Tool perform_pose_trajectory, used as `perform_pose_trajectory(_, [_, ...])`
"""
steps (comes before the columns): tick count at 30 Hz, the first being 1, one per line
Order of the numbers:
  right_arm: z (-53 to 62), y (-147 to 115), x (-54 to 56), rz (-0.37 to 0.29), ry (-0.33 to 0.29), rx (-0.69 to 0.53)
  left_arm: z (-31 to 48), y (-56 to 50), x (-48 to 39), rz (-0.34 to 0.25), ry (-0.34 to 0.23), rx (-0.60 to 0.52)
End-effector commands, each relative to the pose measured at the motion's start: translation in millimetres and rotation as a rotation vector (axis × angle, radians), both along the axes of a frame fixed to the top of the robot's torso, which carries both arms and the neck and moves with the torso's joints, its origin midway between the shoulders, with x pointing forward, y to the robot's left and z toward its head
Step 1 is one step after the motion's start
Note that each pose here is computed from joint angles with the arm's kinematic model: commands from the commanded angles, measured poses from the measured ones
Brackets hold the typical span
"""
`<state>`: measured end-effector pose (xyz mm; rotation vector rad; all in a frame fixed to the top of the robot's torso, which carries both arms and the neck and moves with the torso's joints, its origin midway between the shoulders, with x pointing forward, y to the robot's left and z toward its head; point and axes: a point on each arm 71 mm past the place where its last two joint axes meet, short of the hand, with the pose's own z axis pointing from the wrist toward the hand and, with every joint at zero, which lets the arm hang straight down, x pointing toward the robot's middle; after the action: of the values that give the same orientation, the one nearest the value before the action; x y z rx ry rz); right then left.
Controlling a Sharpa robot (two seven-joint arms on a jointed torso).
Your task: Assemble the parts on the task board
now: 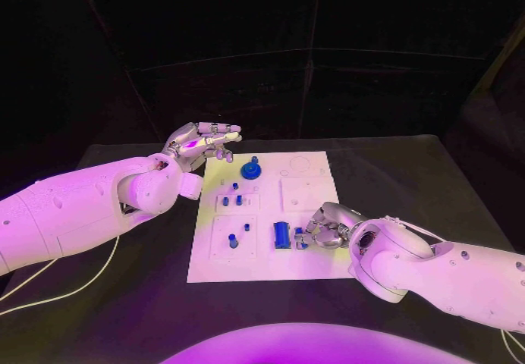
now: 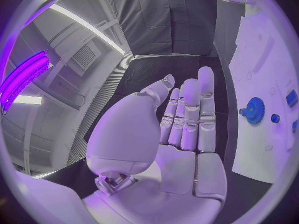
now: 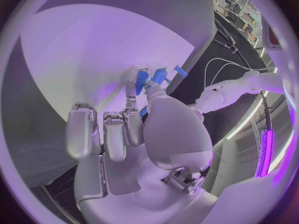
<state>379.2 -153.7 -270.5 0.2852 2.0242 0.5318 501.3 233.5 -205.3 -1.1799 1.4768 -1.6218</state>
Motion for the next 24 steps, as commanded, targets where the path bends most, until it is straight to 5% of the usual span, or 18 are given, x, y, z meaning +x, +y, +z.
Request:
perform_pose_trajectory(1, [0.7, 0.6, 0.5, 0.013, -0.01, -0.013, 1.7, -1.4, 0.1, -0.01, -0.004, -0.009])
perform_pose_trajectory(24, [6.1, -5.6, -4.6, 0.027, -0.037, -0.011, 1.6, -1.2, 0.1, -0.01, -0.003, -0.009])
